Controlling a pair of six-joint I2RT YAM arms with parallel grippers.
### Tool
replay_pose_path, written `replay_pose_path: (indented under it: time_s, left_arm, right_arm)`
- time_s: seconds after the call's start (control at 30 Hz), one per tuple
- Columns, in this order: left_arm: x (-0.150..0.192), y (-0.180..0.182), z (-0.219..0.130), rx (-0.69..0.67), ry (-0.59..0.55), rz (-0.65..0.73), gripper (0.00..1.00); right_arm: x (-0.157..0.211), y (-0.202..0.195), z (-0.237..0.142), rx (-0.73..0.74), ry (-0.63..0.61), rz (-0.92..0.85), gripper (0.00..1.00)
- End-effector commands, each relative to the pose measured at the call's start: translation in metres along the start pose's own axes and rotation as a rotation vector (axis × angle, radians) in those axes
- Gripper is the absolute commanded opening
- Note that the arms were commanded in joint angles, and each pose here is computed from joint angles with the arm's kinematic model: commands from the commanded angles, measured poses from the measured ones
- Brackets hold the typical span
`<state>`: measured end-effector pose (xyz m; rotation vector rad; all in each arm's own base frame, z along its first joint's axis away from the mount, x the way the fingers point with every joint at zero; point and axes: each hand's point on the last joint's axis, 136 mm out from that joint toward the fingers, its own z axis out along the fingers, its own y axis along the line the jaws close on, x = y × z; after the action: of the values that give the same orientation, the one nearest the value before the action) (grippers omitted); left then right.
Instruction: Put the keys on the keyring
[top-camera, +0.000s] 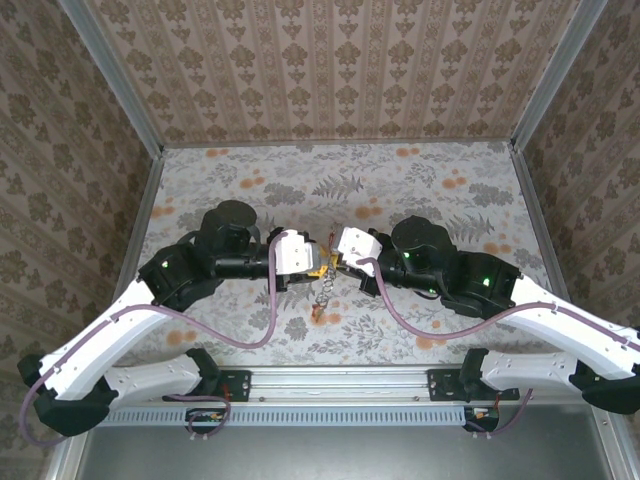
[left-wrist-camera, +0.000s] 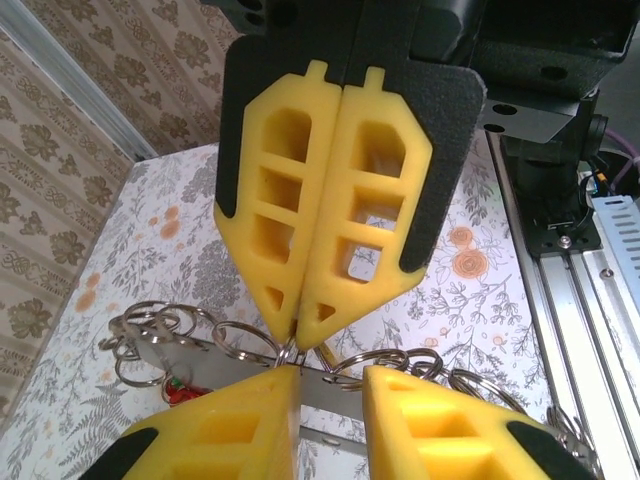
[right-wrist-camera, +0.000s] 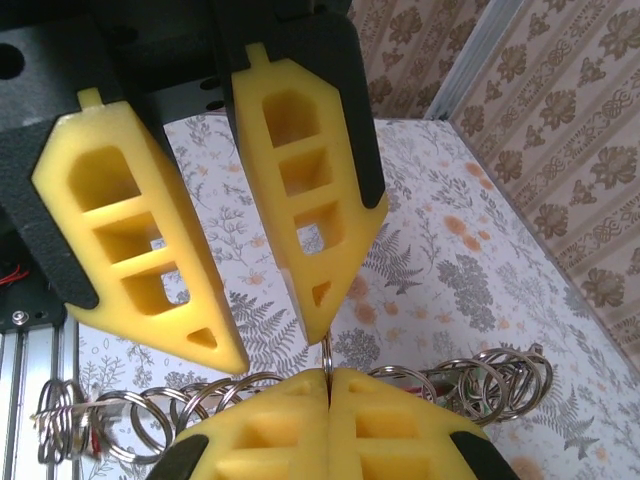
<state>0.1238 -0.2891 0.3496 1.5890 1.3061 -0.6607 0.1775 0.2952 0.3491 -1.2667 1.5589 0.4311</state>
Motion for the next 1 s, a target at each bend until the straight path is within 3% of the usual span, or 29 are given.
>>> replay_pose_path:
  time_s: [0.0, 0.5, 0.63, 0.73, 0.97]
  left_arm:
    - [-0.013, 0.007, -0.012, -0.049, -0.022, 0.047, 0.23]
    - [-0.012, 0.007, 0.000, -0.009, -0.035, 0.035, 0.23]
    - [-0.009, 0.008, 0.003, -0.004, -0.020, 0.033, 0.18]
    - [-0.007, 0.008, 0.004, 0.000, -0.010, 0.028, 0.00]
    - [-0.007, 0.008, 0.005, -0.004, -0.022, 0.013, 0.00]
  right_arm:
    - [-0.018, -0.001, -0.008, -0.009, -0.054, -0.012, 0.00]
    - [-0.020, 0.000, -0.009, -0.016, -0.064, 0.000, 0.00]
    - [-0.021, 0.000, -0.010, -0.016, -0.071, 0.000, 0.00]
    - [-0.021, 0.000, -0.010, -0.017, -0.071, -0.003, 0.00]
    - [-0.024, 0.003, -0.015, -0.030, -0.106, -0.005, 0.00]
